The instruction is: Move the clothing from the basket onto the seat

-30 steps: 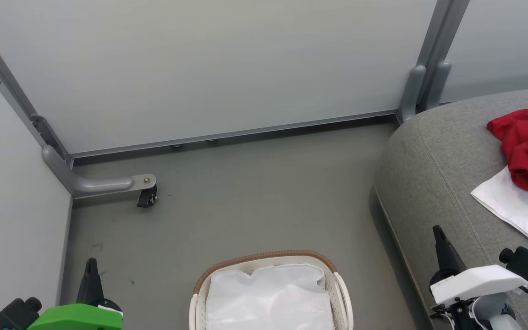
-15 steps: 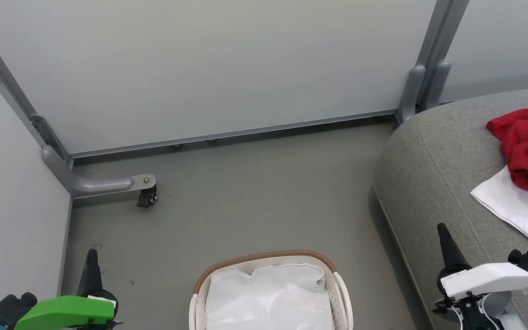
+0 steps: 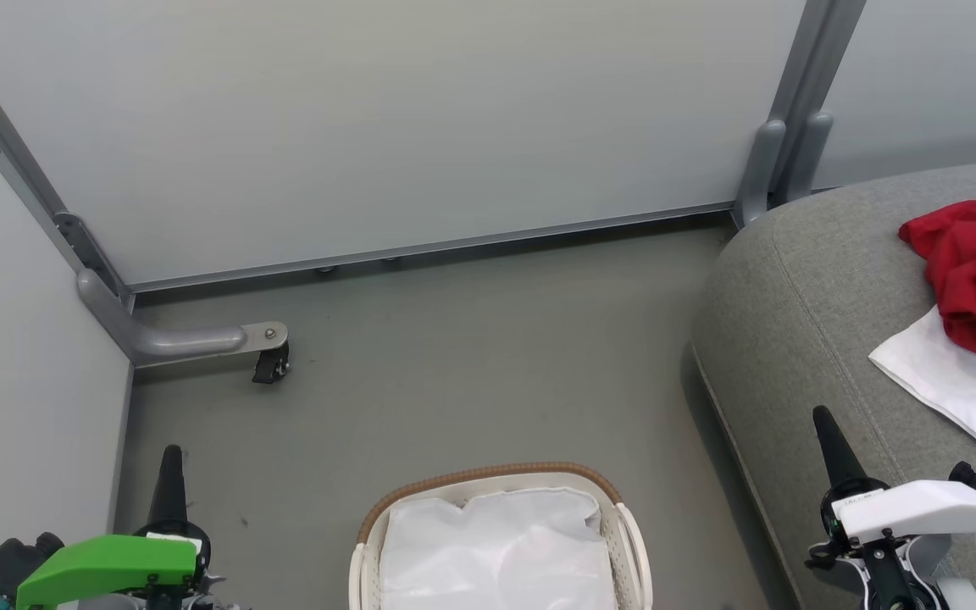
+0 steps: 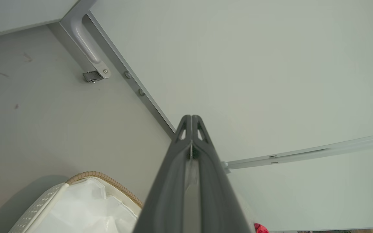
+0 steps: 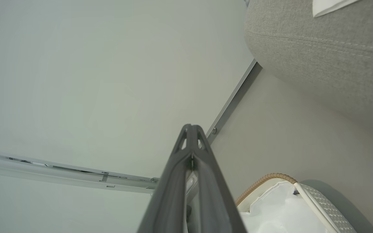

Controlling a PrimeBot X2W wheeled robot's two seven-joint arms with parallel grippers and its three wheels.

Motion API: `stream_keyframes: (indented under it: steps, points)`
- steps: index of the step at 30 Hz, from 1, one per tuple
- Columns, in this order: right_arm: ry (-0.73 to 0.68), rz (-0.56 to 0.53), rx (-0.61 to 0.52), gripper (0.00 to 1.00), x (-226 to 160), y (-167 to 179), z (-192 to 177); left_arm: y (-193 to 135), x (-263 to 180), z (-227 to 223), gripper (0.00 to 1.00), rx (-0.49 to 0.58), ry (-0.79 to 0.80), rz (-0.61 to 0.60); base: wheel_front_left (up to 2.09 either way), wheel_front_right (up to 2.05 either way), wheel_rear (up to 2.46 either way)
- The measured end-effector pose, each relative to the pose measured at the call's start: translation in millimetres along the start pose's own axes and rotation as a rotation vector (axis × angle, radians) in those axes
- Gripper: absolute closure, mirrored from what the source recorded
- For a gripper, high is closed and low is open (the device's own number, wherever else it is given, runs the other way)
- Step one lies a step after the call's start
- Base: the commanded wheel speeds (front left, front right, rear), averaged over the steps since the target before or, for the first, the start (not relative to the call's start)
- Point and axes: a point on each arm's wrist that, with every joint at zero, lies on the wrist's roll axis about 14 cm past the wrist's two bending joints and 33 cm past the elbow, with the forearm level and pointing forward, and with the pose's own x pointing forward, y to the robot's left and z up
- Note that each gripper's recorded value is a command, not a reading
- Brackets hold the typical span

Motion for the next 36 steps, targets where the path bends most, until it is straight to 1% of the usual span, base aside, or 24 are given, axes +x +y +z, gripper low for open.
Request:
stream_keyframes:
  steps: [12, 36]
  points:
    - [-0.007, 0.017, 0.112, 1.0, 2.8, 5.3, 5.6, -8.5, 3.7, 1.1, 1.0, -0.11, 0.008, -0.025, 0.0, 0.0, 0.0]
    - [-0.007, 0.04, 0.301, 1.0, 3.4, 9.5, 11.9, -25.2, 9.9, 4.1, 1.0, -0.288, 0.025, -0.079, 0.0, 0.0, 0.0]
